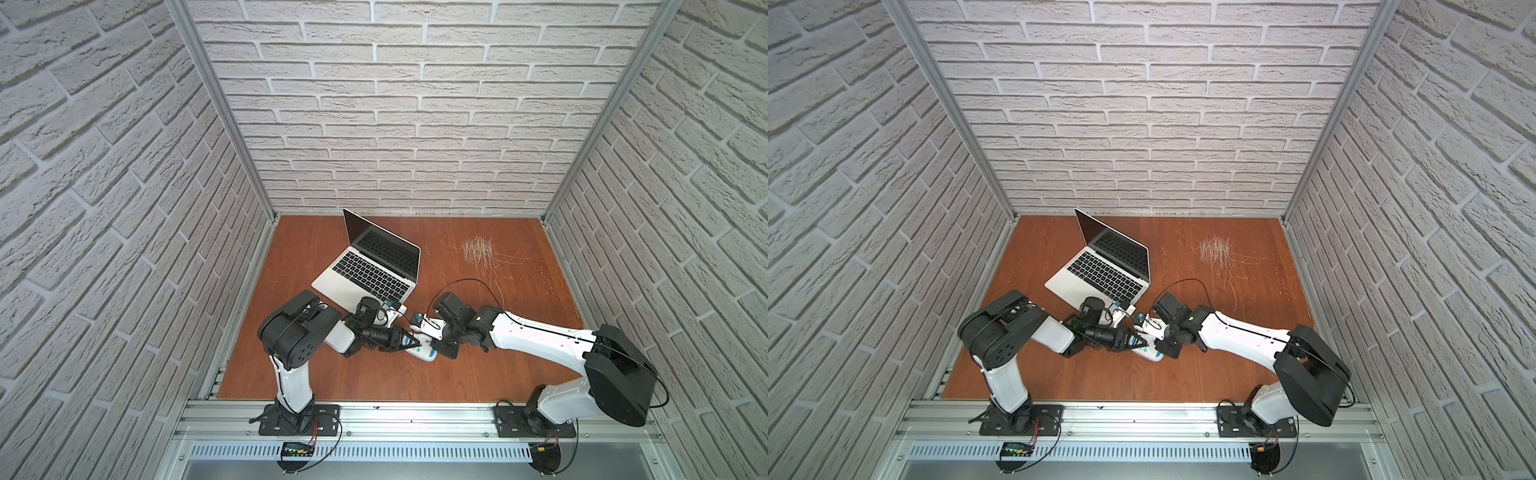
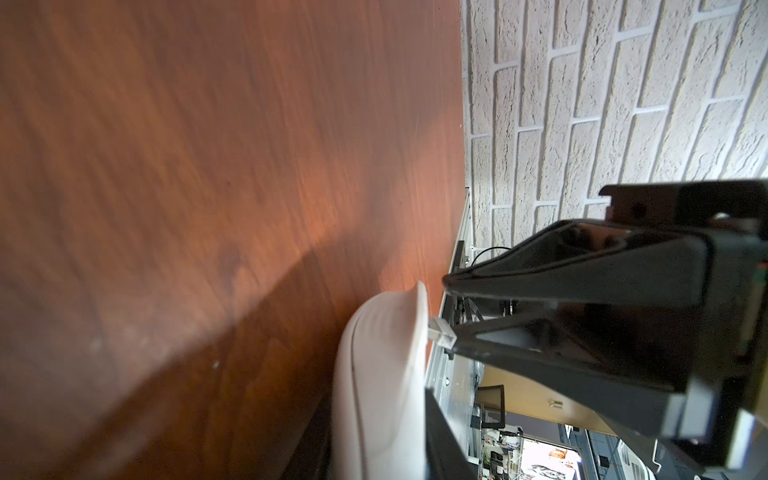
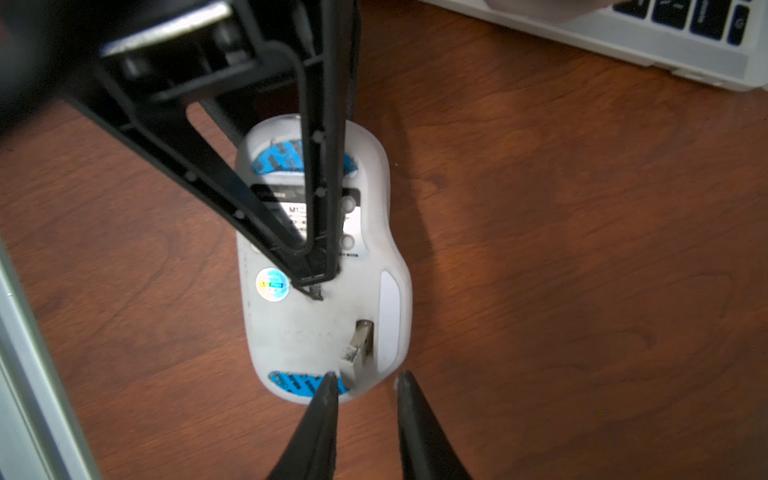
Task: Remove the wireless mouse receiver from the laptop
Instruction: Insert the USB plug into the mouse.
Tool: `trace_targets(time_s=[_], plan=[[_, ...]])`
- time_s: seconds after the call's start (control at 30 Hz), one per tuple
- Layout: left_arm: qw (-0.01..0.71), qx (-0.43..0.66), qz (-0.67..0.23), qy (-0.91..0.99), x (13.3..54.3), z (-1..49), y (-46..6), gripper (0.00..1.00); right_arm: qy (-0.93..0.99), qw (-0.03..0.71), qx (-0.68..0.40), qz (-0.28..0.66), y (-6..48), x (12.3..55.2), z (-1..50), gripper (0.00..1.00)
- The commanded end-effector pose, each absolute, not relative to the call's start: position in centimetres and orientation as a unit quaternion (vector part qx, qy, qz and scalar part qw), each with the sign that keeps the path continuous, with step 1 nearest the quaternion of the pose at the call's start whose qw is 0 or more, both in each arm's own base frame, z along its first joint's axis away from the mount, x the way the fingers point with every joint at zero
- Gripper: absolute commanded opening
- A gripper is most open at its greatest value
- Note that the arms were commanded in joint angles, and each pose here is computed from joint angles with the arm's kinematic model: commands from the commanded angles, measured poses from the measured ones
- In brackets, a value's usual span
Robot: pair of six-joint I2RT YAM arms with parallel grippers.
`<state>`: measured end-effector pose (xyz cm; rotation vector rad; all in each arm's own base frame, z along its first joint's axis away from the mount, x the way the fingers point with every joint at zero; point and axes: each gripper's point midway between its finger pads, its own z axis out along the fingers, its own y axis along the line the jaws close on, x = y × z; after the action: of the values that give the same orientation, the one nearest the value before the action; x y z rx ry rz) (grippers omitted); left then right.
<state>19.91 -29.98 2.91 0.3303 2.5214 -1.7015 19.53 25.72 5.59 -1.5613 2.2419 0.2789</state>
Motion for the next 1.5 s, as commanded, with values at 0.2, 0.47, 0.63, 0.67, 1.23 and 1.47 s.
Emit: trace_targets(time_s=[0.2, 0.47, 0.63, 0.67, 1.23, 1.47], plan=[[-0.013, 0.047, -0.48, 0.876, 18.2, -2.3, -27.6, 0.0, 0.793, 0.199, -0.565, 0.11, 26.1, 19.2, 5.7, 0.26], [-0.015, 0.047, -0.48, 0.876, 18.2, -2.3, -27.6, 0.0, 0.794, 0.192, -0.566, 0.11, 26.0, 18.9, 5.6, 0.26], [-0.015, 0.047, -0.48, 0.876, 18.2, -2.3, -27.6, 0.0, 0.796, 0.203, -0.561, 0.105, 25.8, 19.2, 6.2, 0.26], [-0.015, 0.048, -0.48, 0.876, 18.2, -2.4, -27.6, 0.0, 0.796, 0.206, -0.56, 0.103, 25.7, 19.3, 6.3, 0.26], [-0.021, 0.047, -0.481, 0.875, 18.0, -2.6, -27.6, 0.0, 0.802, 0.285, -0.513, 0.113, 26.6, 20.0, 8.1, 0.36], [-0.031, 0.045, -0.486, 0.872, 18.0, -2.9, -27.7, 0.0, 0.788, 0.297, -0.528, 0.108, 26.7, 19.6, 8.1, 0.38]])
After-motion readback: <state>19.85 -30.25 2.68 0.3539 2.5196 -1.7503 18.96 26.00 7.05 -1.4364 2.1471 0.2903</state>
